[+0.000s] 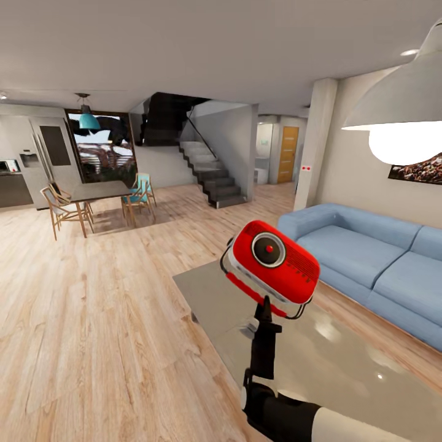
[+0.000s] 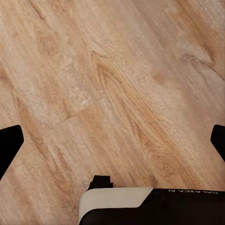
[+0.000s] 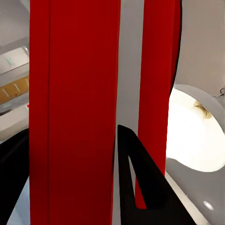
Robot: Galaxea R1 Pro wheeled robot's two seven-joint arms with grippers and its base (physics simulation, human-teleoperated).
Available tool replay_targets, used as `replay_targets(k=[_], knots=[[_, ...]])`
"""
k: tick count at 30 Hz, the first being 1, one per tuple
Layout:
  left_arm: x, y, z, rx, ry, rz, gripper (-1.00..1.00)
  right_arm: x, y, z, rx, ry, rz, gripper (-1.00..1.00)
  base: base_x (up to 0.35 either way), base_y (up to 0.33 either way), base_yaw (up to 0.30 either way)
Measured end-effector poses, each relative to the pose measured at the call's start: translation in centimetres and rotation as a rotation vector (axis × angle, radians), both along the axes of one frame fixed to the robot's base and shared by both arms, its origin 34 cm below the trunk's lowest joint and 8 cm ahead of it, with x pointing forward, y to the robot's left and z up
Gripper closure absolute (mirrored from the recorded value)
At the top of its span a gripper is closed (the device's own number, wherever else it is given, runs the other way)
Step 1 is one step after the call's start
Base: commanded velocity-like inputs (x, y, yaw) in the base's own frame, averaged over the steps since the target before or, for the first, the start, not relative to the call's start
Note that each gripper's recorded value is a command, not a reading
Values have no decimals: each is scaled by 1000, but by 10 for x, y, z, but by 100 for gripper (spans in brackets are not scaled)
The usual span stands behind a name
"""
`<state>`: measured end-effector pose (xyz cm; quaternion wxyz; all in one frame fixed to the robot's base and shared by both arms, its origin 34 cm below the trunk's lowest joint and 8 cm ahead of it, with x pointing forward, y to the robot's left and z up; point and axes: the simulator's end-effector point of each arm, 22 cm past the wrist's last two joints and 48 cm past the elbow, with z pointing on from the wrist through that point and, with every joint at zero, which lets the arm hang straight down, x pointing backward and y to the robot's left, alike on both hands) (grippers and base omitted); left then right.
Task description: Turn on the radio receiver that's on the table in the living room.
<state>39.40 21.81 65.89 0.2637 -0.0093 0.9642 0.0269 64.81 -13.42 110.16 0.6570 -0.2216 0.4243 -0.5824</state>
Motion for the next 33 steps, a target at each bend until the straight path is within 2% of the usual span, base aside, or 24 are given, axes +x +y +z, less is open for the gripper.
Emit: replay_targets(k=[9,14,16,22,26,30,33], knots=[[0,0,0,0,0,-1,-100,-3,1,-2,-27,3,-13,100,0,0,0],[0,0,0,0,-1,-1,-100,-11,0,8,-55,-48,-39,100,0,0,0],[1,0,1,1,-5,-1,-100,-12,1,8,-78,-47,-49,100,0,0,0],[5,1,3,2,-26,-1,-100,-32,43,-5,-248,-45,33,100,0,0,0],[5,1,3,2,-28,-1,-100,-37,54,-8,-311,-43,33,100,0,0,0],[5,1,3,2,-29,0,-100,-41,62,-8,-390,-41,2,100,0,0,0],[5,2,3,3,-29,0,-100,-50,77,0,-448,-108,33,100,0,0,0]])
